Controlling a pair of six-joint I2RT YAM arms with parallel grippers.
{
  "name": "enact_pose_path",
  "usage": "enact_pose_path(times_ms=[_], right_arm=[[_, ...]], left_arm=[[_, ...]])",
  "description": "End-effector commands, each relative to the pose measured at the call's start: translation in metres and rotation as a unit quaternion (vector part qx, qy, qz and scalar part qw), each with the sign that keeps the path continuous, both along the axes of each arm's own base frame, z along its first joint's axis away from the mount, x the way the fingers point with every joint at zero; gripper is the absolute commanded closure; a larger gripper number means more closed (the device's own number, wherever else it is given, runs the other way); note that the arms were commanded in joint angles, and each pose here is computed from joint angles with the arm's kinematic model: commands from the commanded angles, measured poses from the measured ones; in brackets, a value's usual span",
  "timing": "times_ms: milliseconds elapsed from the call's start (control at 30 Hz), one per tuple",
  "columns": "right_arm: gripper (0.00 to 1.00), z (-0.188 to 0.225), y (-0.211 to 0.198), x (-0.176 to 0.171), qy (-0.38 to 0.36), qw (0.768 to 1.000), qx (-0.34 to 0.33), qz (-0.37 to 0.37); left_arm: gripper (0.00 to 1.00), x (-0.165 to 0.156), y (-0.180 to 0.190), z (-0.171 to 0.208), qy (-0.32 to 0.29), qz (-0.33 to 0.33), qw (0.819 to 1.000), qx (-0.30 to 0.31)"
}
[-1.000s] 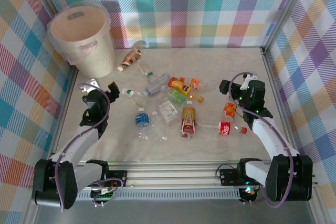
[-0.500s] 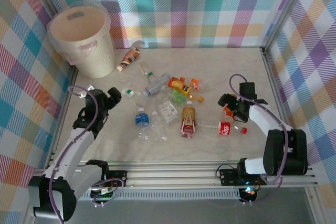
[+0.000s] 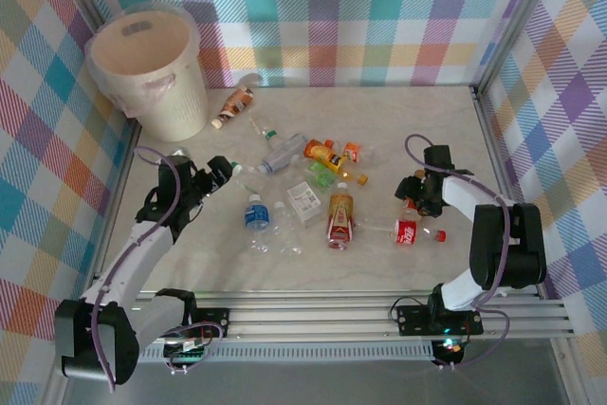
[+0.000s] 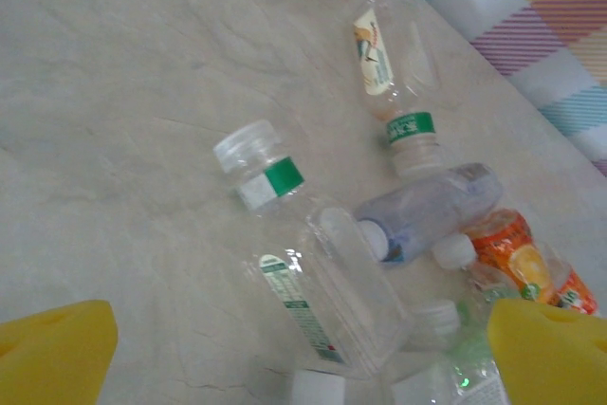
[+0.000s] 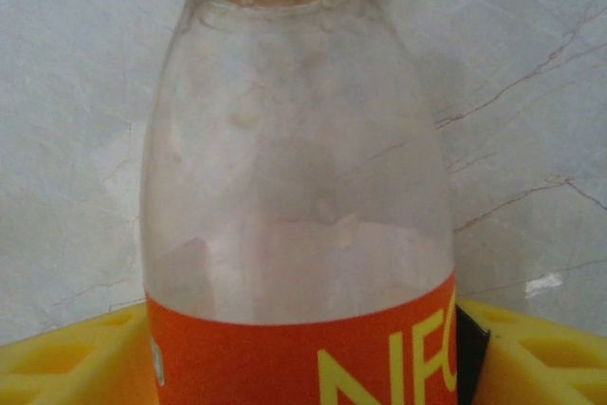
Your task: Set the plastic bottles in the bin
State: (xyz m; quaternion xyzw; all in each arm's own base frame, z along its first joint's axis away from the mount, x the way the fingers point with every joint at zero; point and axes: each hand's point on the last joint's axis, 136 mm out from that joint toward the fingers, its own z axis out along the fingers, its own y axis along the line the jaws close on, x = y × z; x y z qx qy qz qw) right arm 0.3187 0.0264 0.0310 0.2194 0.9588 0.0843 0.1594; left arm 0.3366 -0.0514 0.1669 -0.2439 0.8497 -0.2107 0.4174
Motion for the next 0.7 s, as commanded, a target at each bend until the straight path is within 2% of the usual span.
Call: enact_pose_path(times_ms=[0,200,367,500,667], right_arm=[[0.32,0.01,0.001,0.012,-0.021,1.0,-0.007,0.004],[0.46,0.039,0.005,0.025,-0.085,0.996,0.0,0.012],[0.53,0.082,0.028,0.034,-0.146,0.987,0.049,0.037],[0.58,0.126,0.06,0.039,-0.225,0.966,0.092,0.09],[0.6,0.177,0.109,0.033,-0.303,0.924,0.155,0.173]], left_arm=[[0.0,0.011,-0.022,0.026,-0.034,-0.043,0.998,-0.026],[0.0,0.017,-0.047,0.043,-0.05,-0.087,0.994,-0.041],[0.0,0.02,-0.084,0.066,-0.07,-0.15,0.984,-0.065],[0.0,0.022,-0.113,0.085,-0.086,-0.197,0.973,-0.086],[0.0,0.024,-0.158,0.109,-0.108,-0.264,0.949,-0.133]])
